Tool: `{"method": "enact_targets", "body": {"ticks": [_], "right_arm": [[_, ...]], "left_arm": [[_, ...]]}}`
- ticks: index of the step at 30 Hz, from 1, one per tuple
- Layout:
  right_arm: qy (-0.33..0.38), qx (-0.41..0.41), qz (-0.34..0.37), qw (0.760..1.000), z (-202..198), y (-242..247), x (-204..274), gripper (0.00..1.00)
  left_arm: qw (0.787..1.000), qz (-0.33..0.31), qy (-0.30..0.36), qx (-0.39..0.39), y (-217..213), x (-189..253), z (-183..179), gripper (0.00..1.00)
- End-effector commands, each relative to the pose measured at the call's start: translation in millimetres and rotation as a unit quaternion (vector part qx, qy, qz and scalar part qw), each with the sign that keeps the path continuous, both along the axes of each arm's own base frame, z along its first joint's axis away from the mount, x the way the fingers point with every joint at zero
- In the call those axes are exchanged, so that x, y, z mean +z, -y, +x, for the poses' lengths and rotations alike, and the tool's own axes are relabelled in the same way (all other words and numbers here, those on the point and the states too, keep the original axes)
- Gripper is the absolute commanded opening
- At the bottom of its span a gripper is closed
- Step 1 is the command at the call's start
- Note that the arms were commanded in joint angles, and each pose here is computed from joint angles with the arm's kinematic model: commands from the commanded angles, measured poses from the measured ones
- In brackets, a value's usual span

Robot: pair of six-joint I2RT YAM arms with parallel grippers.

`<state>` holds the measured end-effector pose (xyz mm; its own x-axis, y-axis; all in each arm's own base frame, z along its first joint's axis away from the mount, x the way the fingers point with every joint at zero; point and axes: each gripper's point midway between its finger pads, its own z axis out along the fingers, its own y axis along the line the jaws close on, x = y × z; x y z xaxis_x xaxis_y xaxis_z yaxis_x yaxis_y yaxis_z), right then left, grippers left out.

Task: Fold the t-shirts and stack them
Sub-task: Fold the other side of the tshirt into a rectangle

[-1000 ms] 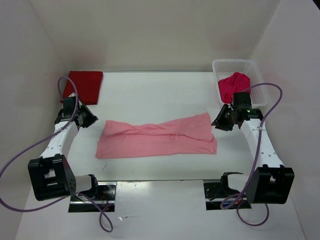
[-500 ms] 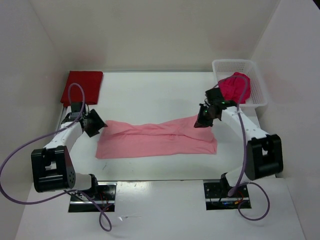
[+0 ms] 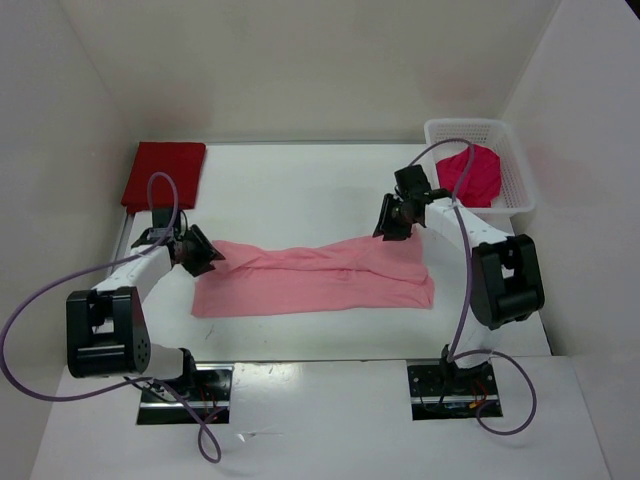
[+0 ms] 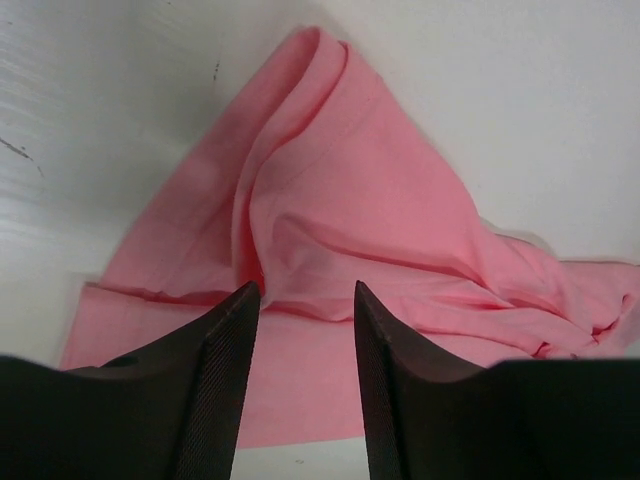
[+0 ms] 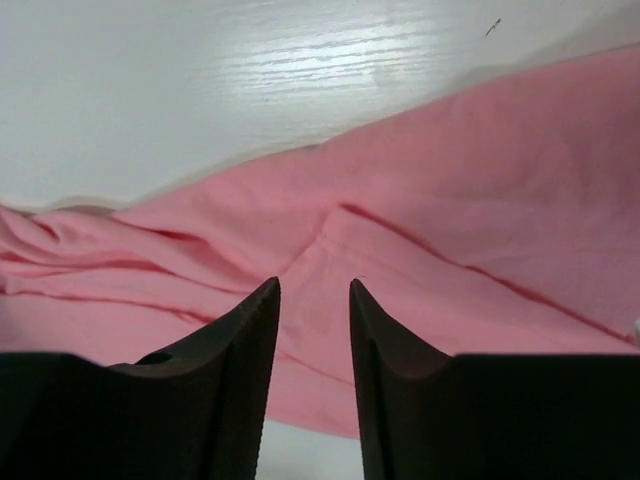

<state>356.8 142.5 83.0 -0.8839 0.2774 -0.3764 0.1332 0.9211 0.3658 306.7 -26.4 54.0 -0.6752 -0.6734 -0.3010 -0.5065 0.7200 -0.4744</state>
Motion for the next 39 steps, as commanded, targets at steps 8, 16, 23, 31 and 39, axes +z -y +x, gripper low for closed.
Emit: {"method": "enact_targets", "body": {"ticks": [8,16,23,31,39], "right_arm": [[0.015,0.005,-0.015,1.000,42.0,-14.8,-18.6,0.46],[0.005,-0.005,-0.048,0.999,35.2,-10.7,-33.8,0.46],[0.002,-0.008,-0.064,0.998,29.4,-3.2,-38.7,0.46],[-0.010,0.003,-0.058,0.998,23.7,-9.5,-43.2,0.35],[-0.024,0.018,-0.063,0.998,13.3,-18.4,-48.6,0.32]], "left_arm": [[0.999,0.024,0.001,0.026,-9.4,-4.1,-6.0,0.66],[1.000,-0.003,0.002,0.020,-0.6,-10.5,-0.8,0.59],[1.000,-0.007,0.007,0.009,6.2,-7.0,1.5,0.39],[1.000,0.017,0.015,0.018,-2.5,0.3,3.3,0.08],[0.997,0.061,0.035,0.021,-29.0,28.7,5.9,0.00]]}}
